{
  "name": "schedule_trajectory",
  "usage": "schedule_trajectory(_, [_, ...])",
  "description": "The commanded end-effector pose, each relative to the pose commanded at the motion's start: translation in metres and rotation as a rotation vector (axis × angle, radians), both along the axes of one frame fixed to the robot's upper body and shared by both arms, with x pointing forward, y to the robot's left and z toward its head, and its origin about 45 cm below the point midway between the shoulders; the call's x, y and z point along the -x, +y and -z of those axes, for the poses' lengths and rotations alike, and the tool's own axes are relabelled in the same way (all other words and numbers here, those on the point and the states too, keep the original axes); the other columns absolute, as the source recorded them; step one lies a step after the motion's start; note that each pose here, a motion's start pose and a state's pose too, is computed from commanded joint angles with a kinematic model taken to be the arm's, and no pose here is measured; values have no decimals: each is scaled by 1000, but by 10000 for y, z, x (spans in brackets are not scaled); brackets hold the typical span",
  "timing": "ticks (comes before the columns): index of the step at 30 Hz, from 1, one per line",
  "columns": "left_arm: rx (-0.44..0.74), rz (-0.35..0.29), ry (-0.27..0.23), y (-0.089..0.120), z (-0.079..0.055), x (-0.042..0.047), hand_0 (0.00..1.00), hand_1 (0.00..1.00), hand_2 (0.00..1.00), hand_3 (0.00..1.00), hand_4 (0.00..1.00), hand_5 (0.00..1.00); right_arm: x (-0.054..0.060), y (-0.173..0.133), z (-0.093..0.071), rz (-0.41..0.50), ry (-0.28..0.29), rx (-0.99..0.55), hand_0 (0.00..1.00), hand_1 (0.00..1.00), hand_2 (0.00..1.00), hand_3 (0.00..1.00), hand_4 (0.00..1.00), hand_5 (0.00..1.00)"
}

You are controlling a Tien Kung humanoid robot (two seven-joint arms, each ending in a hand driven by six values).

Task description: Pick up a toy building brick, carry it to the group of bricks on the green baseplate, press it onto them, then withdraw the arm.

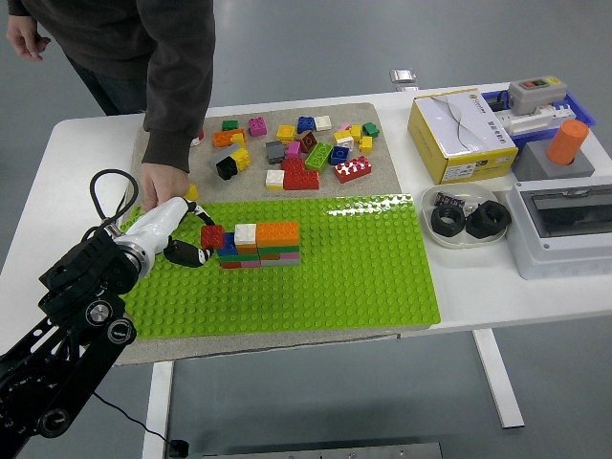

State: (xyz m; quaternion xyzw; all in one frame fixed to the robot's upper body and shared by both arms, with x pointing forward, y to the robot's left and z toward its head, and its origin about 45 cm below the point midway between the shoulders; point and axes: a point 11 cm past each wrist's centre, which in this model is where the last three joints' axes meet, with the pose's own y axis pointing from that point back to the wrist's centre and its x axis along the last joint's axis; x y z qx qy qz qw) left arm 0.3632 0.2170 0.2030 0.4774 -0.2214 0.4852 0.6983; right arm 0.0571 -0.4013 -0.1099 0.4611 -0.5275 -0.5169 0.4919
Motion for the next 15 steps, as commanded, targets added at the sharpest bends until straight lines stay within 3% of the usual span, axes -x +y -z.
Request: schedule_trajectory(15, [-1, -15, 19, -2, 88, -22, 934, 919, 877, 434, 689, 2, 3, 8, 4, -9, 1, 2, 736, 676, 732, 846, 632, 998])
